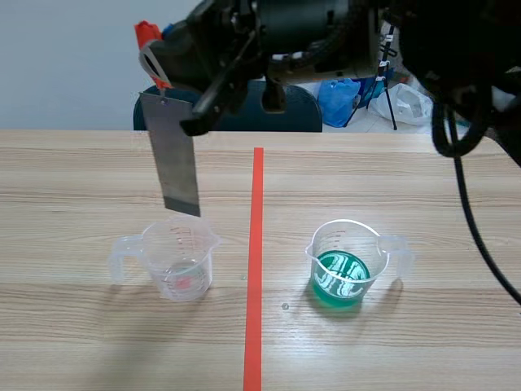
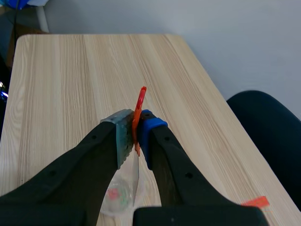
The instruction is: Do the redox reaction experiment
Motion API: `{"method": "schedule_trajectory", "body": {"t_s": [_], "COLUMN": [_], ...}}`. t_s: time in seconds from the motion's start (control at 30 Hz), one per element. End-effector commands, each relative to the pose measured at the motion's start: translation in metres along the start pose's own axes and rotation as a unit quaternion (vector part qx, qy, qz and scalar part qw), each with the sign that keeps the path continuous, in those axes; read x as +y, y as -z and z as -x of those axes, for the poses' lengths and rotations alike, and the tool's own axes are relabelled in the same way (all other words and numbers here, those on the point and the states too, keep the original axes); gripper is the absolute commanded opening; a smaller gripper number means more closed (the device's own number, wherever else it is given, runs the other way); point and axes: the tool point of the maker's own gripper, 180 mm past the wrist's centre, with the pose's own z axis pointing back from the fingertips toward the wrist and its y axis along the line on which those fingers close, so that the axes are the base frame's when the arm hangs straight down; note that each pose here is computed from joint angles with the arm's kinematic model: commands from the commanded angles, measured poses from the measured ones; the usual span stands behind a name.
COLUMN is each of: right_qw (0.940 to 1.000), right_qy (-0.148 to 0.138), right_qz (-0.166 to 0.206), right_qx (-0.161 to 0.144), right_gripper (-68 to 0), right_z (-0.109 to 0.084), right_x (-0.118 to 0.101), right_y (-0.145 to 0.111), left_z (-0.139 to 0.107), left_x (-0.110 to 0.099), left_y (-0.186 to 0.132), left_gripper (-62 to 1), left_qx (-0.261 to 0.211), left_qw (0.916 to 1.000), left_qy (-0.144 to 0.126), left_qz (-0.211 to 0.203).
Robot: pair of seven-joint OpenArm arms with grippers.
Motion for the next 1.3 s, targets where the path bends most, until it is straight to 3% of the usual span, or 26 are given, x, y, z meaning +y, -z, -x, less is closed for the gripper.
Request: {"method": "schedule_trajectory", "body": {"t_s": [0.0,0.5,0.63,1.27], "right_qw": [0.9995,0.9962,0.9952,0.9886], "right_qy": [-0.013,-0.036,-0.029,-0.006], "right_qz": [0.009,0.080,0.092,0.140], "right_qx": [-0.028,0.004,0.013,0.054], "right_gripper": [-66.9,-66.9,-66.9,-66.9], "right_z": [-0.019,-0.004,0.002,0.028], "right_x": [-0.005,-0.022,-0.026,-0.037], "right_y": [-0.012,-0.087,-0.102,-0.143], "left_z": [-0.007,-0.007,-0.007,-0.007], "left_x": [0.001,0.001,0.001,0.001], "left_y": [0.001,0.001,0.001,0.001], "left_gripper": [1.4,1.4,1.4,1.4], "left_qx": [-0.013,-0.012,-0.012,-0.012], "left_qw": [0.9999,0.9999,0.9999,0.9999], "left_qy": [-0.001,-0.001,-0.001,-0.001], "left_qz": [-0.002,-0.002,-0.002,-0.002]}}
